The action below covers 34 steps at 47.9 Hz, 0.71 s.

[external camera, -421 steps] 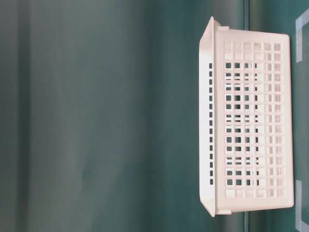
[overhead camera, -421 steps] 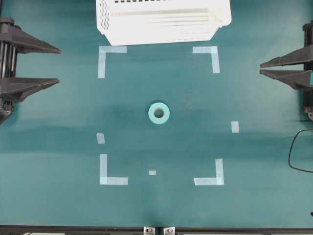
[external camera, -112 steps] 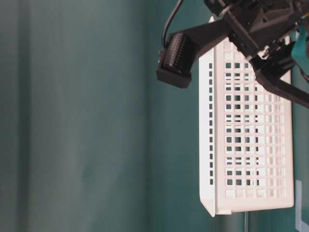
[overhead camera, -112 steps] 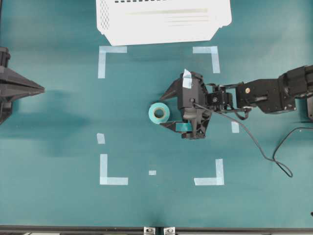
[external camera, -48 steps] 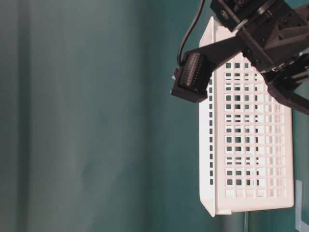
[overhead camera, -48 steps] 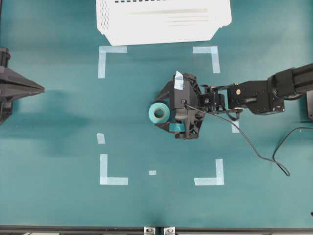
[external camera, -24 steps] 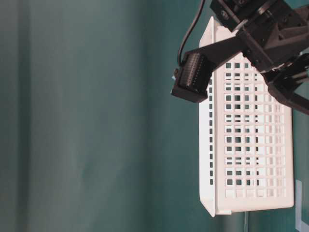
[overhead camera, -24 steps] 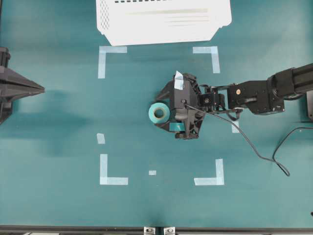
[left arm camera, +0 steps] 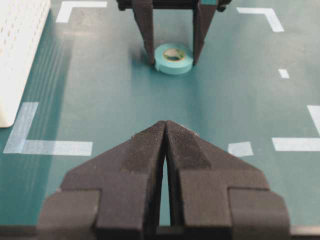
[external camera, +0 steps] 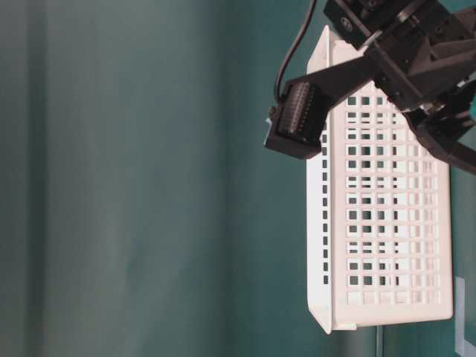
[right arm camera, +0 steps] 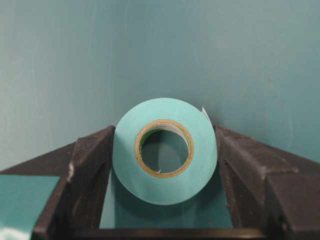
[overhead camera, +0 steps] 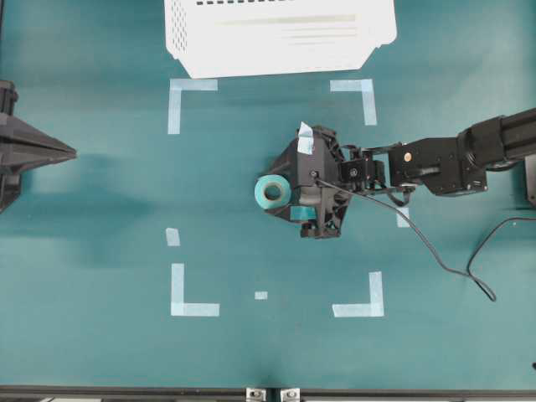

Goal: Put the tape in the middle into the white basket.
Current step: 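Lift the tape roll and carry it up over the white basket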

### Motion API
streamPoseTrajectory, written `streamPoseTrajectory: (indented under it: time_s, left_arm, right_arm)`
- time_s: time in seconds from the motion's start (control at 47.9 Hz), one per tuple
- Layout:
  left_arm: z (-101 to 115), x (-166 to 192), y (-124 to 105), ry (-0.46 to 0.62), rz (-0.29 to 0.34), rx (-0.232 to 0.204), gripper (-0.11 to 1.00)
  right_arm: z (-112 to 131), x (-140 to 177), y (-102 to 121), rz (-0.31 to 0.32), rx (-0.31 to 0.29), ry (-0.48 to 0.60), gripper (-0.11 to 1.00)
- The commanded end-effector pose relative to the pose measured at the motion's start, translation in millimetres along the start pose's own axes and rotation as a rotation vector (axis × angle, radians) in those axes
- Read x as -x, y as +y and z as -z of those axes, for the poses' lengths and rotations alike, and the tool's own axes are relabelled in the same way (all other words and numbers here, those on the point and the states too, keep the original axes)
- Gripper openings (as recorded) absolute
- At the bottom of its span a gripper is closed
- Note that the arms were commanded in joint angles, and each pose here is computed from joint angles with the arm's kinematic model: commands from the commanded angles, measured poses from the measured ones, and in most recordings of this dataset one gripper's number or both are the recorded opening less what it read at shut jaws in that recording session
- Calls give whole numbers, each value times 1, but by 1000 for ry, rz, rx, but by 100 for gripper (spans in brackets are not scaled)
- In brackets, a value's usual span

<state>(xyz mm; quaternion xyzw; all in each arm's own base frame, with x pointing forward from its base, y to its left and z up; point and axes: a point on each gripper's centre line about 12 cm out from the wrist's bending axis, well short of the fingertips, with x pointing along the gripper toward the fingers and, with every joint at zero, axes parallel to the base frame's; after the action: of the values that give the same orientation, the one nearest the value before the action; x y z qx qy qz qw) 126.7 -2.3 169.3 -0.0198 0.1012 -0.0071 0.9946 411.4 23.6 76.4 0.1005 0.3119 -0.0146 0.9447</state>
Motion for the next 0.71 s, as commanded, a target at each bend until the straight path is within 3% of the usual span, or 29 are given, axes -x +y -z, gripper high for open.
streamPoseTrajectory:
  time_s: [0.0, 0.688]
  left_arm:
    - [-5, 0, 0, -12, -3, -1, -11]
    - [-5, 0, 0, -14, -3, -2, -11]
  right_arm:
    - [-13, 2, 3, -9, 2, -36, 68]
    - [-80, 61, 11, -27, -5, -158, 68]
